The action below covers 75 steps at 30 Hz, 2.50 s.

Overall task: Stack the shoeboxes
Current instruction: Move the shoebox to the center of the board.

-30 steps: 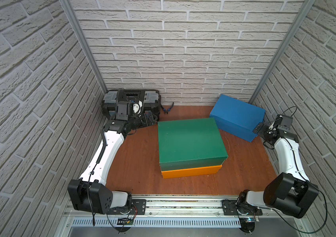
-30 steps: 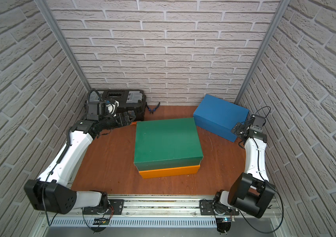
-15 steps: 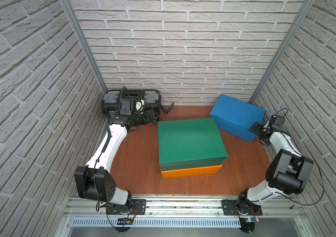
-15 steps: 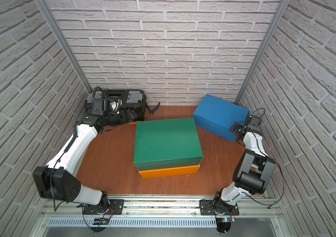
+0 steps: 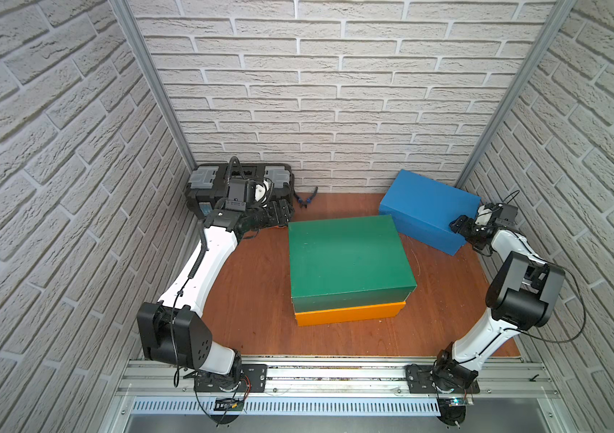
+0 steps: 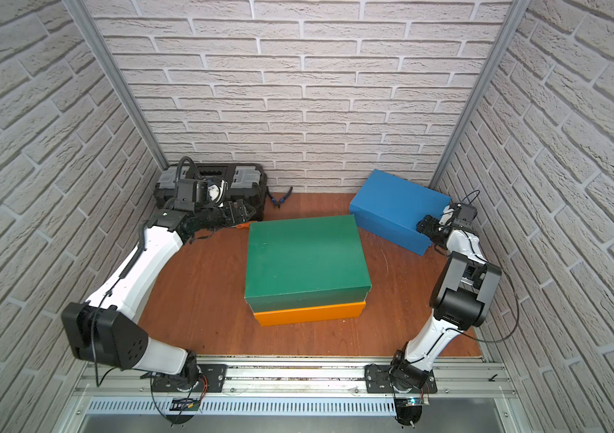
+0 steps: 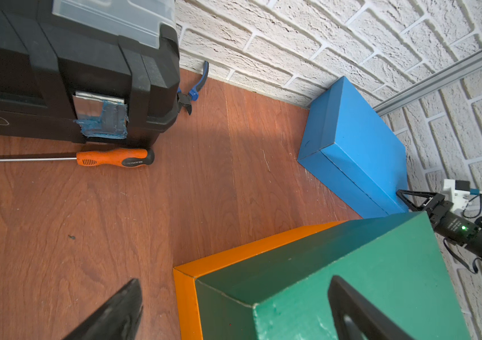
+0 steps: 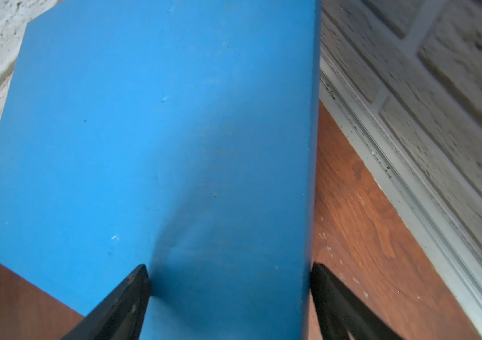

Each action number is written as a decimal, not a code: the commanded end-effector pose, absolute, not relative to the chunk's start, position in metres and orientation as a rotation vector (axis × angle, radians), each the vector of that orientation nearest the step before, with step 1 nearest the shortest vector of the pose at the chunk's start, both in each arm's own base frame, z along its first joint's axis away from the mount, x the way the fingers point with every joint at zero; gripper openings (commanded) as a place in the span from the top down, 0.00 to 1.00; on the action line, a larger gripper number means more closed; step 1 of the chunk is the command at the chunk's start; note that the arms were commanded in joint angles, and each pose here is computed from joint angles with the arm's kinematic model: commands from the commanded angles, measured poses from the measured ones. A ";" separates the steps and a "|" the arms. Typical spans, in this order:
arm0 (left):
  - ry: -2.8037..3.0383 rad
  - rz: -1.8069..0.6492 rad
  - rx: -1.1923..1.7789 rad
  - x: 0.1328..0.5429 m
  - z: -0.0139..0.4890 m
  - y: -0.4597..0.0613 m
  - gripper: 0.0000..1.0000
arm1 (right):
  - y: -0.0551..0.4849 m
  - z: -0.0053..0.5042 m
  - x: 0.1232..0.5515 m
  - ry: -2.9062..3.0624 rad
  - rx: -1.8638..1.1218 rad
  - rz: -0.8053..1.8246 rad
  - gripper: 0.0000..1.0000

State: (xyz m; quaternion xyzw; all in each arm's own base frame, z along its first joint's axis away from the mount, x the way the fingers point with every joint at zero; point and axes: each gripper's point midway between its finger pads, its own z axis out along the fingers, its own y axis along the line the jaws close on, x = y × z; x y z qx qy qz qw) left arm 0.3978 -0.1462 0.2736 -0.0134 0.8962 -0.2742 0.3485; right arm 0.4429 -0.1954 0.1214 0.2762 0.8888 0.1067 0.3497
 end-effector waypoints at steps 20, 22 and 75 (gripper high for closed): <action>2.220 -0.706 0.041 0.402 0.299 -0.142 0.02 | -0.132 0.126 0.454 2.414 0.340 0.352 0.09; 2.221 -0.695 0.037 0.408 0.298 -0.139 0.02 | -0.134 0.132 0.463 2.390 0.355 0.366 0.07; 2.259 -0.777 -0.167 0.533 0.195 -0.153 0.02 | 0.091 0.083 0.486 2.567 -0.187 1.030 0.06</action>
